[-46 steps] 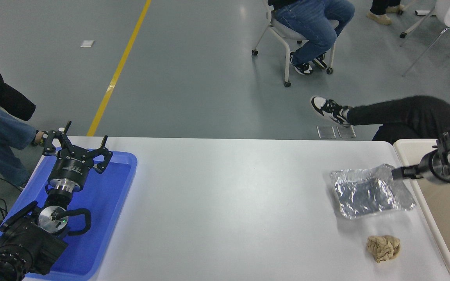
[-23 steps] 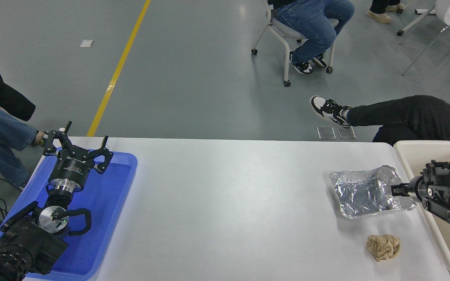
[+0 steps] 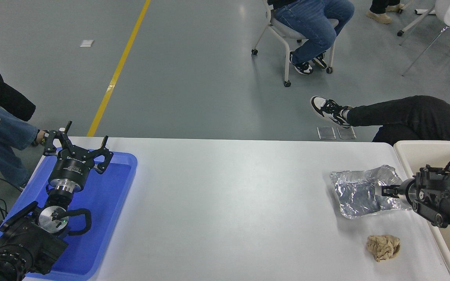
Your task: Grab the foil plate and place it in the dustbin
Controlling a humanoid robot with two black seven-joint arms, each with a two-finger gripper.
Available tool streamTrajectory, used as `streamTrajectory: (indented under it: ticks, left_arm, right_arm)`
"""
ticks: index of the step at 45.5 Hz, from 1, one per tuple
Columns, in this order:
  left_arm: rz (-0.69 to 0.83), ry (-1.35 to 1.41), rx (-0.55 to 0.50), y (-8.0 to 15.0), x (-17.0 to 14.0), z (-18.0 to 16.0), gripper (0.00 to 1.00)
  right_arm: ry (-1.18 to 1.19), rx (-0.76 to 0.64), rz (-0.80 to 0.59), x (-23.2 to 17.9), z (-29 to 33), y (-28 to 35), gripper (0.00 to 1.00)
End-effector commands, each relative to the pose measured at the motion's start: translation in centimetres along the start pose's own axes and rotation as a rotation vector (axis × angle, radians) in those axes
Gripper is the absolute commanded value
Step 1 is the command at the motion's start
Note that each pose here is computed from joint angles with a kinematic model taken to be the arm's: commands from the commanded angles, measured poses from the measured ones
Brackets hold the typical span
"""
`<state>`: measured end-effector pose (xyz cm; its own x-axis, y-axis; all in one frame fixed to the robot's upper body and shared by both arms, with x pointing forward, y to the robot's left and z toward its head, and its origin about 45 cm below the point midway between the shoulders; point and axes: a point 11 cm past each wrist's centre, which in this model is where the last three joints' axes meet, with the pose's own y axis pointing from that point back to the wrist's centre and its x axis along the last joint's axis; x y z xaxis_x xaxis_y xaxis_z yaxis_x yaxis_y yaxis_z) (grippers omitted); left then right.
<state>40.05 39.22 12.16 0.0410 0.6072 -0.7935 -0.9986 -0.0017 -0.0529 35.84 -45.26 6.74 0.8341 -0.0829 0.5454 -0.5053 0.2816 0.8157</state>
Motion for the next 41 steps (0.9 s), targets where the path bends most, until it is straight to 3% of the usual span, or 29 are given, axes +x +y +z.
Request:
streamTrajectory:
  ticks: [1, 12, 26, 41]
  left_arm:
    - [0.001, -0.001, 0.000, 0.0, 0.0, 0.0, 1.00]
    - [0.001, -0.001, 0.000, 0.0, 0.0, 0.0, 1.00]
    - [-0.001, 0.001, 0.000, 0.0, 0.0, 0.0, 1.00]
    - [-0.003, 0.002, 0.002, -0.1, -0.1, -0.1, 1.00]
  right_arm:
    - [-0.022, 0.015, -0.006, -0.4, -0.6, -0.2, 0.29]
    - [-0.021, 0.020, -0.011, -0.6, -0.8, -0.2, 0.00]
    - [-0.022, 0.063, -0.003, 0.3, -1.8, 0.1, 0.00]
    - [0.016, 0.129, -0.027, 6.4, -1.8, 4.4, 0.00]
